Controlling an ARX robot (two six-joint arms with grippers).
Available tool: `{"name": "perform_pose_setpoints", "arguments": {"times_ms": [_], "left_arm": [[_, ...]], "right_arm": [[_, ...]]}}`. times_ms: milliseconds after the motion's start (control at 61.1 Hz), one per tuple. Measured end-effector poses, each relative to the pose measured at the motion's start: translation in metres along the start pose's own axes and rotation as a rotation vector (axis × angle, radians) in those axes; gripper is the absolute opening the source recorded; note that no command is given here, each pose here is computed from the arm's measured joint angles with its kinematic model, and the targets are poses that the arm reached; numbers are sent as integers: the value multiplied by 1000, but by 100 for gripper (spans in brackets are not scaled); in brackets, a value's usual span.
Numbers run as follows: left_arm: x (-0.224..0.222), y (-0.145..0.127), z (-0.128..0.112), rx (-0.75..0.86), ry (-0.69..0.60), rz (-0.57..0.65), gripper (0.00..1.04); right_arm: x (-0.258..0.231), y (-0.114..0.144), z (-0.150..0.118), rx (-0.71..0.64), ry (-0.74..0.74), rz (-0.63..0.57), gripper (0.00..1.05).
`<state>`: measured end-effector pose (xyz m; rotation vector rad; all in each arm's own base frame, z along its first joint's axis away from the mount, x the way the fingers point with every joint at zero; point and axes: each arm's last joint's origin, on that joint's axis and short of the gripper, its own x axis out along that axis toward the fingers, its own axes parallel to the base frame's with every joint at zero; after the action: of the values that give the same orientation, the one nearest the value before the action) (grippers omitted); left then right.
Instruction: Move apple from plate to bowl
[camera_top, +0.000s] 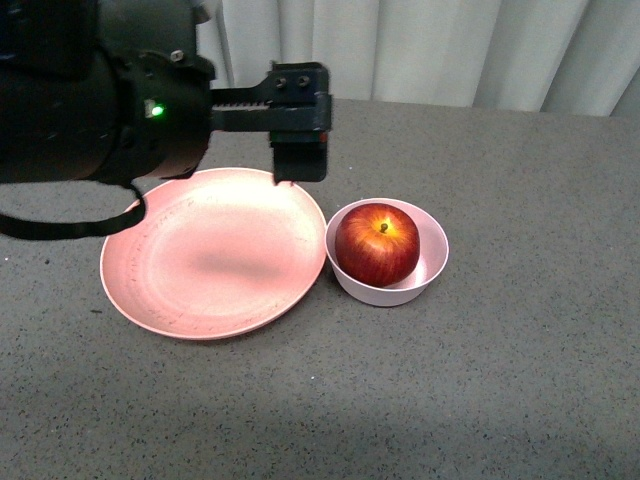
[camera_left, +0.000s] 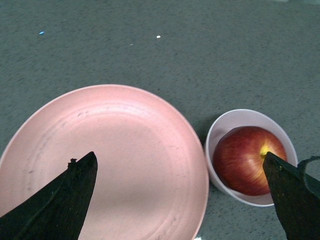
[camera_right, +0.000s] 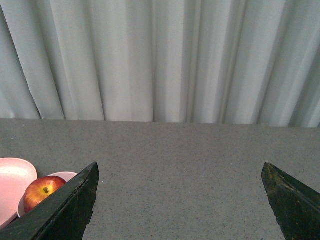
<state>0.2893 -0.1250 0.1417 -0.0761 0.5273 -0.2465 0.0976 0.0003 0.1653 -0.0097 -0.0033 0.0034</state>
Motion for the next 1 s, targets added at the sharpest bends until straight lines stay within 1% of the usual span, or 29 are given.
{"name": "perform_pose_setpoints", "arguments": {"times_ms": [82,115,131,147,180,213,229,245,278,294,327,409,589,720,998], "left_arm": [[-14,10,-6,2,-21,51,98],[-15,12,-8,19,-60,91,96],[-16,16,-11,33,-155,150,91],[-18,18,-12,45,-217,184,87],[-28,26,-19,54,-332,216,78],[-36,31,-22,52,-388,222,73],[-46,37,-21,49,-454,229,65],[-49,38,-21,49,-467,229,64],[-59,44,-19,48,-504,235,57],[-61,45,-19,50,-510,236,55],[-71,49,-18,53,-525,235,48],[-84,54,-21,64,-506,232,35],[-110,66,-29,63,-514,243,4],[-127,72,-38,70,-511,238,4],[-150,79,-49,69,-514,239,4]], "right_arm": [[0,0,0,0,0,0,95],[0,0,0,0,0,0,95],[0,0,0,0,0,0,95],[0,0,0,0,0,0,95],[0,0,0,0,0,2,95],[0,0,0,0,0,1,95],[0,0,0,0,0,-1,95],[0,0,0,0,0,0,95],[0,0,0,0,0,0,95],[0,0,0,0,0,-1,95],[0,0,0,0,0,-1,95],[0,0,0,0,0,0,95],[0,0,0,0,0,0,95],[0,0,0,0,0,0,95],[0,0,0,0,0,0,95]]}}
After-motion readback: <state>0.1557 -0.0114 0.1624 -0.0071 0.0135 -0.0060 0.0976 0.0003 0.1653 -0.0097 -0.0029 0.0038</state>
